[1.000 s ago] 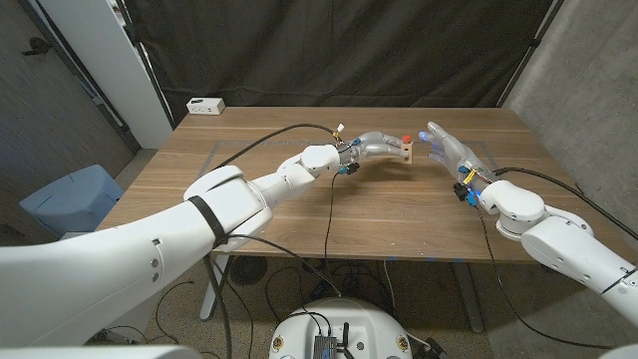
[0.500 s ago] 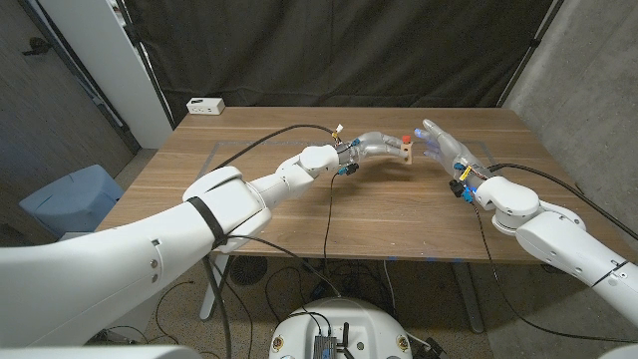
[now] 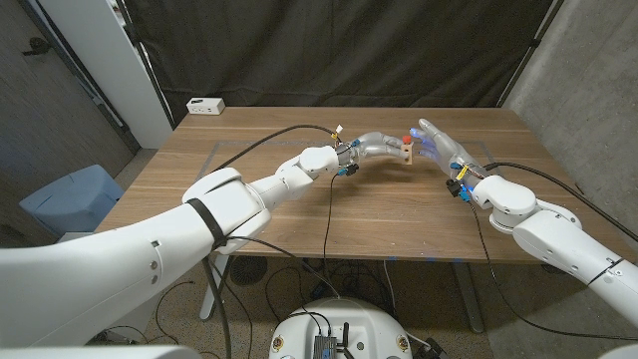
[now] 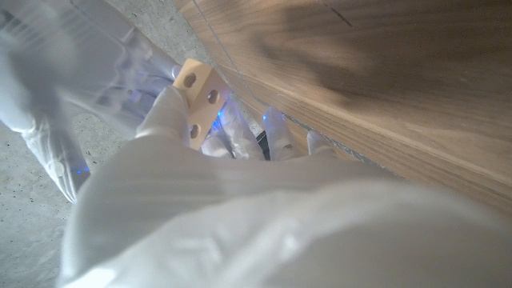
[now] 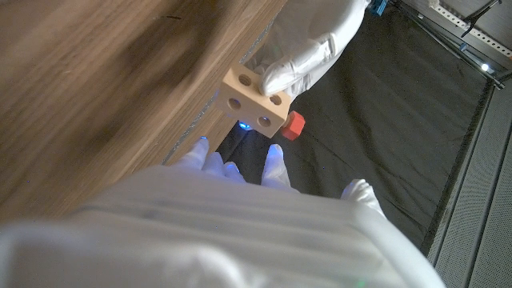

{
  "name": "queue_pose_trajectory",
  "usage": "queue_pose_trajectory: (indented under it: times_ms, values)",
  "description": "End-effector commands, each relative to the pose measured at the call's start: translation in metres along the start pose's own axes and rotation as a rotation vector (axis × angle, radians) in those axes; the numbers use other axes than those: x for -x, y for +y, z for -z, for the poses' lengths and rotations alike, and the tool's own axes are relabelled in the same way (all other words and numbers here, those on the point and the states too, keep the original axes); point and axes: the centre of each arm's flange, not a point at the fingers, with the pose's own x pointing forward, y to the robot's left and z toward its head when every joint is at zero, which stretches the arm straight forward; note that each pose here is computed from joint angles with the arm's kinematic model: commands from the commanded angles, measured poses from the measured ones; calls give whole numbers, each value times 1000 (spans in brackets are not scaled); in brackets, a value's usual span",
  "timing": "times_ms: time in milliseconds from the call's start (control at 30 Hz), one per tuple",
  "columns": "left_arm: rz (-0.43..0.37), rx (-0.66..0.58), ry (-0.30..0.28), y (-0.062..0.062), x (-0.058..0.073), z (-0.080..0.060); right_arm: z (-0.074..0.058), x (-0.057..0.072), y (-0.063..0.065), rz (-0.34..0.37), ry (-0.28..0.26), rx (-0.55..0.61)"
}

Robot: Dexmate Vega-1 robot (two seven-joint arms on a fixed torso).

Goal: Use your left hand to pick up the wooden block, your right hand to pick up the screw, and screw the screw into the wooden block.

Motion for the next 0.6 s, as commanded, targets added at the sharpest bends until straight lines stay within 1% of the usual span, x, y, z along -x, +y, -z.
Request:
queue_pose_trajectory:
  times_ms: [33,600]
  values:
    - [6,-4,-13,-2,0,-2,0,3,4,-12,-2,1]
    - [11,-3,-29,-4,4,0,-2,14,9,-11,5,10]
